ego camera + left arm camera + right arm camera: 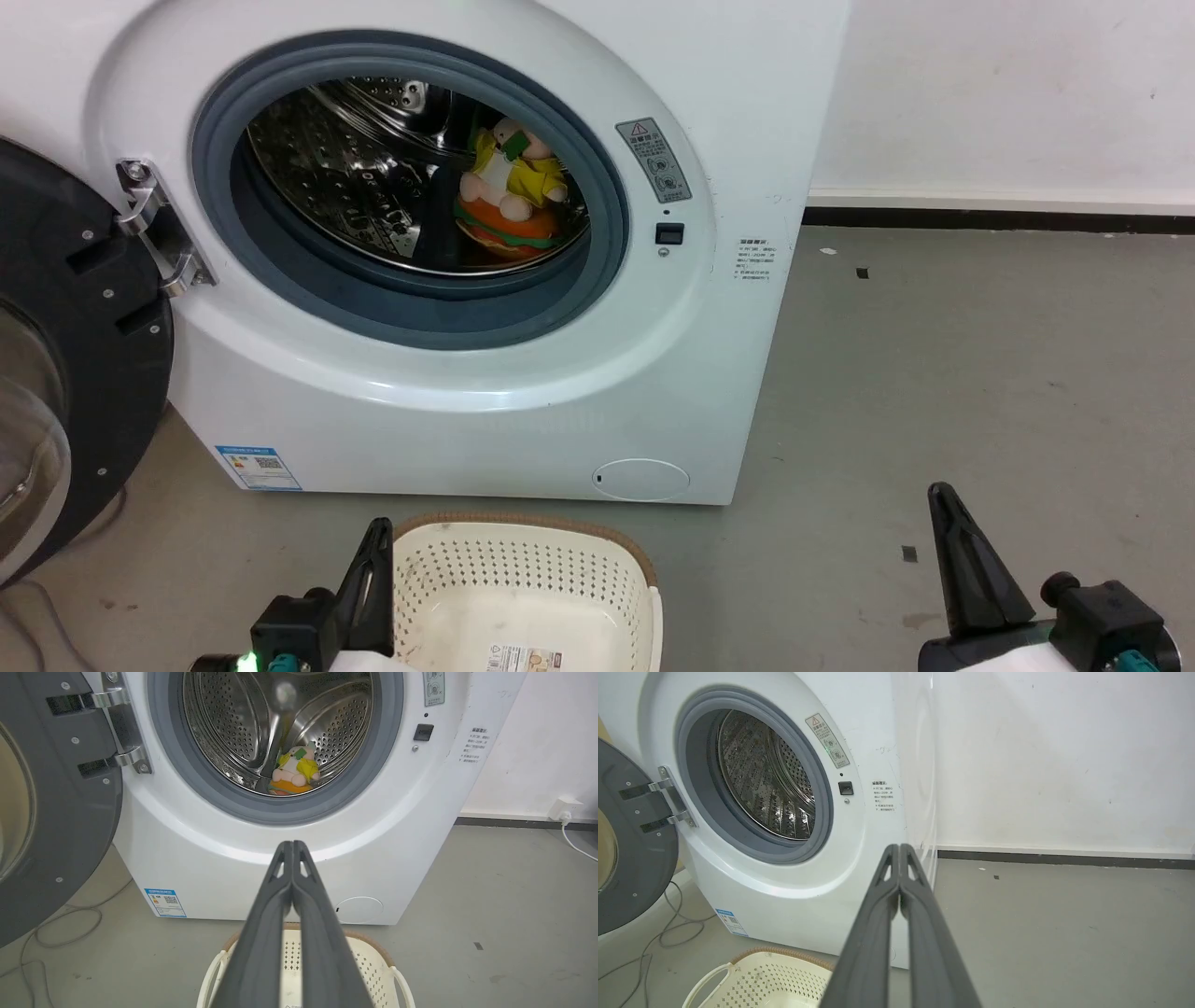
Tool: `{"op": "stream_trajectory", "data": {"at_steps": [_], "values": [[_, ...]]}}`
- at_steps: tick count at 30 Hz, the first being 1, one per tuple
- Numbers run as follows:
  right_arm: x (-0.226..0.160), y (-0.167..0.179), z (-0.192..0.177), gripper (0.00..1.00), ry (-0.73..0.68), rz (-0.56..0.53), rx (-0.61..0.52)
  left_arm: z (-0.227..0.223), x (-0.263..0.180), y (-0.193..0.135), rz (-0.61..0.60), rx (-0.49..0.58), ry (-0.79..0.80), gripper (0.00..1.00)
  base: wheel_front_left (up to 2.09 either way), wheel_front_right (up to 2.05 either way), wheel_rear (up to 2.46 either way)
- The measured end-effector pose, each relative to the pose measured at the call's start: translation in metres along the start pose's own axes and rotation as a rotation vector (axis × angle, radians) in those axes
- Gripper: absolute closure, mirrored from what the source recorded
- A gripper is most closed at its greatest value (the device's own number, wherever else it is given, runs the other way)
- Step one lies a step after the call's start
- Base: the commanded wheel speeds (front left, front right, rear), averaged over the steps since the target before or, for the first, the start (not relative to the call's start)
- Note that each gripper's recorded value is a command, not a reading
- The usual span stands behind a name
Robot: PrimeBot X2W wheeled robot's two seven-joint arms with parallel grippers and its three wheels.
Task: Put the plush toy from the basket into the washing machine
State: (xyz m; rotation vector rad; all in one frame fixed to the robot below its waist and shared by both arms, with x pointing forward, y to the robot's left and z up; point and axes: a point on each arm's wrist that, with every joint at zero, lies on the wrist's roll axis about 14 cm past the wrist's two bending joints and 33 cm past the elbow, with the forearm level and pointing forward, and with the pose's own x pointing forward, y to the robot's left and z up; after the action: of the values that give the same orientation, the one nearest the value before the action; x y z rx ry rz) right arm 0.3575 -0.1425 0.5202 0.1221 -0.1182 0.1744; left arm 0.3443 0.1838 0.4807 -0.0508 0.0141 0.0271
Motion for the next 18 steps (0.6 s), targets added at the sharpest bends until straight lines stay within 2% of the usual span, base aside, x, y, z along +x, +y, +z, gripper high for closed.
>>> {"op": "stream_trajectory", "data": {"at_steps": [18], "values": [[-0.0005, -0.0019, -0.0029, 1.00, 0.032, -0.004, -0.017, 0.0040, 0.0031, -0.0018, -0.007, 0.011, 0.005, 1.00, 0.00, 0.00, 0.00]]}}
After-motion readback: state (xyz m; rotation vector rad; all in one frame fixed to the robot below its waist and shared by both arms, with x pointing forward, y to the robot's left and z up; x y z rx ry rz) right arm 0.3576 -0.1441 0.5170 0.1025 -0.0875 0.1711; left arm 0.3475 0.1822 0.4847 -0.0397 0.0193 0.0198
